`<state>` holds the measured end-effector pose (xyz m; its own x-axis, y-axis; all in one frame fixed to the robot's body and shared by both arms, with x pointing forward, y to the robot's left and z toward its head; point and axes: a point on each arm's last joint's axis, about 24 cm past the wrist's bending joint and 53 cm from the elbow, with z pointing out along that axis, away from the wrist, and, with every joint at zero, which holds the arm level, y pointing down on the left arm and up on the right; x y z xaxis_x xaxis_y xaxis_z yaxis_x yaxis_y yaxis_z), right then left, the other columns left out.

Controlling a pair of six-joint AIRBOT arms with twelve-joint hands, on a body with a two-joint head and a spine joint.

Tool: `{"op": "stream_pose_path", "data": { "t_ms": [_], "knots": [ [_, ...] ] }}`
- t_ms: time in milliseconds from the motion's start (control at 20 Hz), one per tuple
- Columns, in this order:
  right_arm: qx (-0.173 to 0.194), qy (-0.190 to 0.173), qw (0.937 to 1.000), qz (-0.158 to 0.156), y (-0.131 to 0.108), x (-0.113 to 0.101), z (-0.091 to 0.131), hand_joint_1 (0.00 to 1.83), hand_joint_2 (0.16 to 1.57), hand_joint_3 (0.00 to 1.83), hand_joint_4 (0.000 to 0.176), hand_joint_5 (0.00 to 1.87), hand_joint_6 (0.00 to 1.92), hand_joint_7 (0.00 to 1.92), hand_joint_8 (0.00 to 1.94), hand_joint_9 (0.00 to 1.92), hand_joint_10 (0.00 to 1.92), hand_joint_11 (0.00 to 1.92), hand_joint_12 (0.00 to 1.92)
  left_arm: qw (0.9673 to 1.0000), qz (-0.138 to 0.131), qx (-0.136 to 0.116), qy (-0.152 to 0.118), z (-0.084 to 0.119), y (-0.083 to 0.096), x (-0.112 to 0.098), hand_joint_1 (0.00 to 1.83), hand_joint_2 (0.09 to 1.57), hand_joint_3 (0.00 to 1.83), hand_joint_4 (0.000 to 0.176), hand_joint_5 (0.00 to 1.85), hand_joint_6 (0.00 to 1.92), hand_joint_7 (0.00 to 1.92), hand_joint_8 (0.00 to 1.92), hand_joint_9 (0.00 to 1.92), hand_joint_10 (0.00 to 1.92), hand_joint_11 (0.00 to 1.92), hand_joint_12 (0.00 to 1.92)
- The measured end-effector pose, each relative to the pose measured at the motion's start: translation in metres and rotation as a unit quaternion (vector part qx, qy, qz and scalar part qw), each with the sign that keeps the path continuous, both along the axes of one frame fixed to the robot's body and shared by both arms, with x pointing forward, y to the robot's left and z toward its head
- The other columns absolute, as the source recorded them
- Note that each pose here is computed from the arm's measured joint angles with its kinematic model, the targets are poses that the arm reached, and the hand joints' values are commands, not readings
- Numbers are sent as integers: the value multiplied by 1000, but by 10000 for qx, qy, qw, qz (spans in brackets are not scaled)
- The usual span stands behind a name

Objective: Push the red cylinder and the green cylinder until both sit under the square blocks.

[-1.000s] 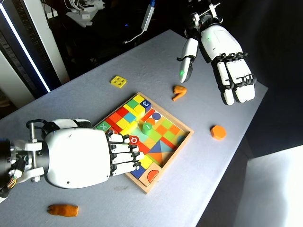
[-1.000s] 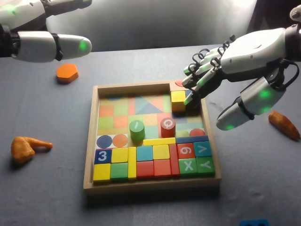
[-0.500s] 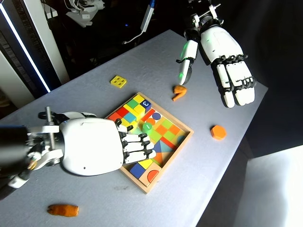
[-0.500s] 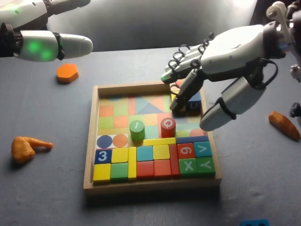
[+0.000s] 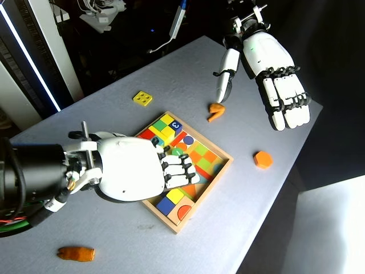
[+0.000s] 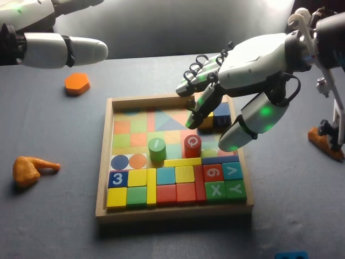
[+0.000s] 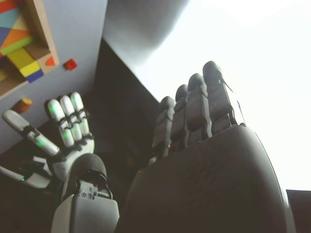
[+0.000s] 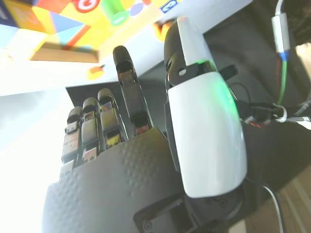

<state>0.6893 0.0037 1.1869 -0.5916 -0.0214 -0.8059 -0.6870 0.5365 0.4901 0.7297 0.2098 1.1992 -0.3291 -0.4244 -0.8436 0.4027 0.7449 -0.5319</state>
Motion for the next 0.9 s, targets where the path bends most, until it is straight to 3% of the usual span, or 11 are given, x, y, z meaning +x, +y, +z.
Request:
{"op": "stream_pose_path", "data": {
  "t_ms": [50, 100, 150, 250, 450, 600, 750, 900],
  "knots": [
    [-8, 0, 10000, -6, 2, 2, -1, 290, 1078, 0, 176, 547, 3, 7, 0, 0, 0, 0, 0, 10000, -1, -3, 0, 0, 0, 0, 0, 1187, 1, 58, 96, 5, 79, 0, 67, 0, 0, 284],
    [-18, 14, 10000, -15, 3, 2, -4, 295, 1080, 1, 176, 558, 7, 14, 2, 0, 0, 0, 0, 10000, -1, -3, 0, 0, 0, 0, 0, 1188, 1, 78, 103, 7, 74, 0, 64, 0, 0, 285],
    [-17, 30, 10000, -17, 5, 3, -6, 313, 1081, 1, 176, 569, 10, 21, 5, 0, 0, 0, 0, 10000, 1, 0, -2, 0, 0, 0, 0, 1197, 3, 80, 111, 7, 72, 0, 57, 1, 0, 229],
    [-47, 56, 10000, 1, 7, 2, -10, 296, 1084, 2, 176, 570, 8, 20, 3, 0, 0, 0, 0, 10000, 8, 2, -28, 2, 1, 1, 0, 1212, 4, 112, 129, 6, 92, 3, 65, 2, 0, 199],
    [-58, 49, 10000, -41, 5, 4, -11, 297, 1087, 2, 176, 570, 4, 11, 1, 0, 0, 0, 0, 10000, -22, -6, -25, 1, -3, 2, 0, 1184, 0, 89, 83, 2, 50, 0, 23, 3, 0, 121],
    [-115, 86, 9999, -83, 3, 5, -19, 310, 1082, 0, 176, 578, 5, 27, 6, 0, 0, 0, 0, 10000, -24, -9, -26, 1, -4, 2, 0, 1191, 0, 101, 135, 12, 60, 2, 31, 1, 0, 104],
    [-101, 91, 9999, -103, 4, 6, -19, 330, 1082, 0, 176, 576, 3, 36, 6, 0, 0, 0, 0, 10000, -27, -6, -28, 1, -4, 2, 0, 1189, 0, 68, 112, 0, 59, 1, 30, 1, 0, 75],
    [-129, 132, 9998, -110, 7, 6, -26, 304, 1085, 1, 176, 555, 1, 25, 1, 0, 0, 0, 0, 10000, -25, -6, -24, 1, -4, 2, 0, 1192, 1, 84, 109, 1, 67, 1, 21, 4, 4, 56]
  ]
}}
